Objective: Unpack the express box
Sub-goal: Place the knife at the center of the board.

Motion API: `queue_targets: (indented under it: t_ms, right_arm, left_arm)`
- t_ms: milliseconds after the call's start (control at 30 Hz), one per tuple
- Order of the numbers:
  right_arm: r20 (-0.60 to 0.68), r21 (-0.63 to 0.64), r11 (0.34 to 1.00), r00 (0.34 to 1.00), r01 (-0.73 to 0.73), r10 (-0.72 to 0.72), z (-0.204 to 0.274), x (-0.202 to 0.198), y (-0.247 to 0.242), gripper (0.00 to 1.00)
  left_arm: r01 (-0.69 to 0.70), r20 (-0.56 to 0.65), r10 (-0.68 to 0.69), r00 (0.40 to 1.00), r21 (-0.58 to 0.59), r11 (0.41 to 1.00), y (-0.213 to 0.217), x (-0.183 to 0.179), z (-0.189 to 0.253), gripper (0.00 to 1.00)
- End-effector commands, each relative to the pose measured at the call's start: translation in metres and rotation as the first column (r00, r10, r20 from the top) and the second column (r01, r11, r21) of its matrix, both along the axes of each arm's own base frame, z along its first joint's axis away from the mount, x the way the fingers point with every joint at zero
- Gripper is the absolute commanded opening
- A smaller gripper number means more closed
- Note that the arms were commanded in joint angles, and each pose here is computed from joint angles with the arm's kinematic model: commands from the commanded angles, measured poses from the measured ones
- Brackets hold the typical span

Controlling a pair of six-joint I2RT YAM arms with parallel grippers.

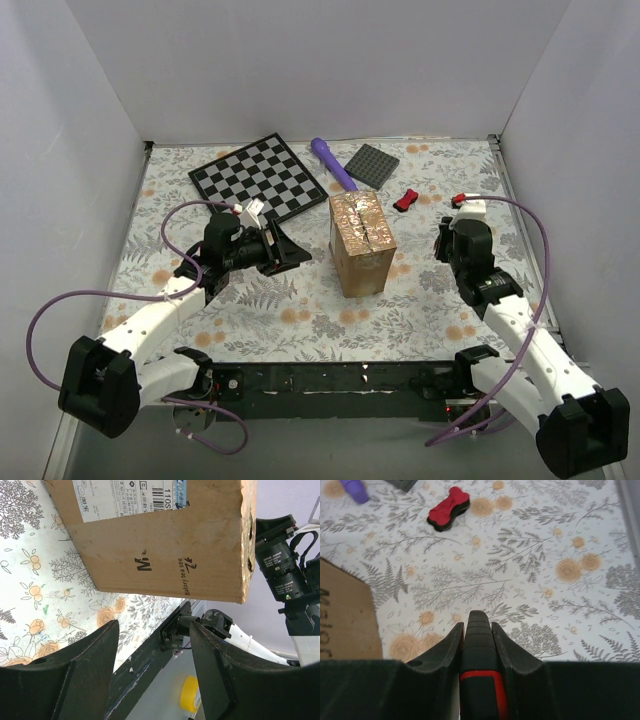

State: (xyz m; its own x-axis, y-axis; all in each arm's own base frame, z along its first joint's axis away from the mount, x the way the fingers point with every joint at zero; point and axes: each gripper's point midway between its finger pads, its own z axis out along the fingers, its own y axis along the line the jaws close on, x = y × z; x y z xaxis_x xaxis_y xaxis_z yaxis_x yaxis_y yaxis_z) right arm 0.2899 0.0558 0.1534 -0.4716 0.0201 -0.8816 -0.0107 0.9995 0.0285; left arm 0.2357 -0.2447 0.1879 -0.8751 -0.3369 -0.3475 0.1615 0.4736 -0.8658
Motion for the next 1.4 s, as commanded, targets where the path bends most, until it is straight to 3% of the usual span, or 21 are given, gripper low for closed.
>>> queue_targets:
  t_ms: [0,167,267,300,400,567,633,667,800,867,967,1367]
  right_arm:
    - [0.213,-0.116,0.985,0.972,0.130,-0.103,0.038,0.034,-0.021,0.01]
    - [0.193,-0.285,0.955,0.981,0.077,-0.022,0.023,0.040,-0.017,0.01]
    - [0.230,-0.358,0.932,0.962,-0.054,0.144,0.012,0.040,0.001,0.01]
    - [0.304,-0.350,0.934,0.934,-0.074,0.188,0.025,0.043,0.009,0.01]
    - [0.322,-0.404,0.903,0.901,-0.146,0.290,0.017,0.042,0.020,0.04]
    - [0.362,-0.378,0.886,0.838,-0.269,0.409,0.028,0.039,0.047,0.07]
    - [0.382,-0.342,0.901,0.837,-0.266,0.392,0.036,0.042,0.050,0.11]
    - [0.366,-0.333,0.902,0.844,-0.274,0.391,0.035,0.043,0.052,0.21]
    - [0.244,-0.301,0.916,0.908,-0.263,0.341,0.013,0.050,0.047,0.34]
    - [0.250,-0.293,0.923,0.911,-0.250,0.327,0.007,0.050,0.046,0.46]
    - [0.238,-0.276,0.931,0.922,-0.238,0.306,0.003,0.051,0.045,0.55]
    - [0.229,-0.189,0.963,0.945,-0.192,0.233,0.021,0.049,0.043,0.59]
  left_arm:
    - [-0.005,0.008,0.005,1.000,-0.007,1.000,0.000,0.003,0.001,0.58]
    - [-0.025,0.007,0.025,1.000,-0.001,1.000,0.002,0.005,-0.001,0.58]
    - [-0.032,0.011,0.032,0.999,0.004,0.999,0.003,0.004,-0.003,0.58]
    - [-0.036,0.010,0.036,0.999,0.008,0.999,0.004,0.004,-0.004,0.58]
    - [-0.039,0.013,0.039,0.999,0.011,0.999,0.006,0.002,-0.005,0.57]
    - [-0.044,0.022,0.044,0.999,0.019,0.999,0.008,0.001,-0.006,0.58]
    - [-0.046,0.019,0.046,0.999,0.019,0.999,0.008,0.001,-0.007,0.58]
    - [-0.044,0.017,0.044,0.999,0.020,0.999,0.008,0.001,-0.008,0.58]
    - [-0.042,0.014,0.041,0.999,0.021,0.999,0.008,0.000,-0.009,0.58]
    - [-0.042,0.012,0.042,0.999,0.021,0.999,0.008,-0.001,-0.009,0.58]
    - [-0.046,0.012,0.046,0.999,0.026,0.999,0.009,-0.001,-0.011,0.58]
    - [-0.045,-0.001,0.045,0.999,0.035,0.998,0.009,-0.002,-0.015,0.59]
